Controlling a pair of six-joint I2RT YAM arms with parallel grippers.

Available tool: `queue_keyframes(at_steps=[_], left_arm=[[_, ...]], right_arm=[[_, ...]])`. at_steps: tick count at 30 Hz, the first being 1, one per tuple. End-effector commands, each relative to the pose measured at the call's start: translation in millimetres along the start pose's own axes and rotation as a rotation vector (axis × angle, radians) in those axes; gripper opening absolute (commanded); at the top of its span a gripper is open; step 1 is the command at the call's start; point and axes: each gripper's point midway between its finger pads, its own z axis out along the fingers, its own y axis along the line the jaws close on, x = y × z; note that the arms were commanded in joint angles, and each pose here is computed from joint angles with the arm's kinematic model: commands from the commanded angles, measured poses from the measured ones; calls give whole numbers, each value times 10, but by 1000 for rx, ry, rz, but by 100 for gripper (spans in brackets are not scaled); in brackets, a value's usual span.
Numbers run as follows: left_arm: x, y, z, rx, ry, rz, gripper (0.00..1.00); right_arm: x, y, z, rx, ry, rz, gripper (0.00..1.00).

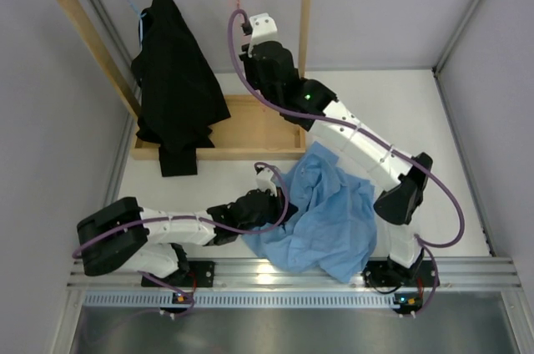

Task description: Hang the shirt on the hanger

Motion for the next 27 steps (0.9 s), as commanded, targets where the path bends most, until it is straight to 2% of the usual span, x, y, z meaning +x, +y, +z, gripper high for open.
queue_keyframes(at_steps=[1, 17, 19, 20, 27], left_arm=[[-167, -280, 41, 88, -41, -29, 0], [-185, -267, 19, 78, -43, -18, 0], [-176, -255, 18, 75, -42, -19, 0], [-172, -251, 20, 74, -41, -19, 0], [-166, -237, 19, 71, -42, -20, 0]], right_arm=[[-438, -129, -259, -11, -94, 15, 16], [-160, -242, -256, -41, -43, -37, 15], [-144, -243, -267, -44, -45, -35, 11], [-123, -248, -272, -44, -47, -34, 1], [-250, -274, -357, -51, -79, -25, 0]])
